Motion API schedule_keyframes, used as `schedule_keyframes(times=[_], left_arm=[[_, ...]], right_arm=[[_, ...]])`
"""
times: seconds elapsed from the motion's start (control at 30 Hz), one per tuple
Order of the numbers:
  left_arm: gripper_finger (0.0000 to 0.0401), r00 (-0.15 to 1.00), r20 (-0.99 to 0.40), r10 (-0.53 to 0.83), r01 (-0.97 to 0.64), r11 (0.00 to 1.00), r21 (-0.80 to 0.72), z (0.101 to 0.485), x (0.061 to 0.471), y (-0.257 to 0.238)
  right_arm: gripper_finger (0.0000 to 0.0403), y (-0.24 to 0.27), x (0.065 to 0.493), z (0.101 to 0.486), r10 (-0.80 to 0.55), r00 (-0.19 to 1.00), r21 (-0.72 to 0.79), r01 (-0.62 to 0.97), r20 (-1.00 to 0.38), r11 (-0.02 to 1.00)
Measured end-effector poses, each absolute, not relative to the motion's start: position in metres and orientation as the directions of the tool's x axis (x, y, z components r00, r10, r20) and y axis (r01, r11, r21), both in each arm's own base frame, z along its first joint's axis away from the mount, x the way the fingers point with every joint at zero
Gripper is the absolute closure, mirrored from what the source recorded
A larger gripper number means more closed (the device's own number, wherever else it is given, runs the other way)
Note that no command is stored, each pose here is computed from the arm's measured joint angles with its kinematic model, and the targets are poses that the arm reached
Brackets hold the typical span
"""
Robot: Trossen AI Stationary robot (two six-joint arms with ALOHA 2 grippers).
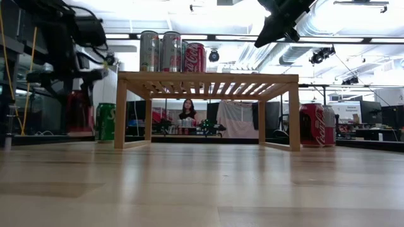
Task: Place canned beverage on shelf
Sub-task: Put the left red soda can on the shelf aligned with other red soda can
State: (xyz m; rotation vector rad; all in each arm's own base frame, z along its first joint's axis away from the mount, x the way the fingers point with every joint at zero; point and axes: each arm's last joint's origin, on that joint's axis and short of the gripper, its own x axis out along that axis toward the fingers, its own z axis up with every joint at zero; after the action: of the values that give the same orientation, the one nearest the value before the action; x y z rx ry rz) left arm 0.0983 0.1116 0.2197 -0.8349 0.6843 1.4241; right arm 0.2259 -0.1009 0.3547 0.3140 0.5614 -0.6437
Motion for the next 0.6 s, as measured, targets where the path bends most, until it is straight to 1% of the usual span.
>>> schedule_keyframes(times=[0.23, 0.43, 0.53, 0.6], left_arm=[[0.0133, 0.233, -0.811, 0.536, -0.972, 0.096, -0.216, 0.252, 0.08, 0.088], [0.0133, 0.412, -0.742, 0.529, -0.911, 0.225, -0.346, 0.281, 0.066, 0.065], [0.0133, 0.468, -0.713, 0.523, -0.884, 0.275, -0.378, 0.294, 0.057, 0.054], [0.0133, 0.479, -0.704, 0.525, -0.878, 0.296, -0.377, 0.301, 0.051, 0.047]], right_arm=[[0.0402, -0.101, 0.226, 0.355, -0.479, 0.658, 0.145, 0.663, -0.581, 0.735], [0.0402, -0.101, 0.226, 0.355, -0.483, 0.656, 0.197, 0.688, -0.58, 0.699], [0.0402, -0.101, 0.226, 0.355, -0.491, 0.651, 0.22, 0.705, -0.579, 0.675], [0.0402, -0.101, 0.226, 0.355, -0.492, 0.651, 0.232, 0.709, -0.579, 0.665]])
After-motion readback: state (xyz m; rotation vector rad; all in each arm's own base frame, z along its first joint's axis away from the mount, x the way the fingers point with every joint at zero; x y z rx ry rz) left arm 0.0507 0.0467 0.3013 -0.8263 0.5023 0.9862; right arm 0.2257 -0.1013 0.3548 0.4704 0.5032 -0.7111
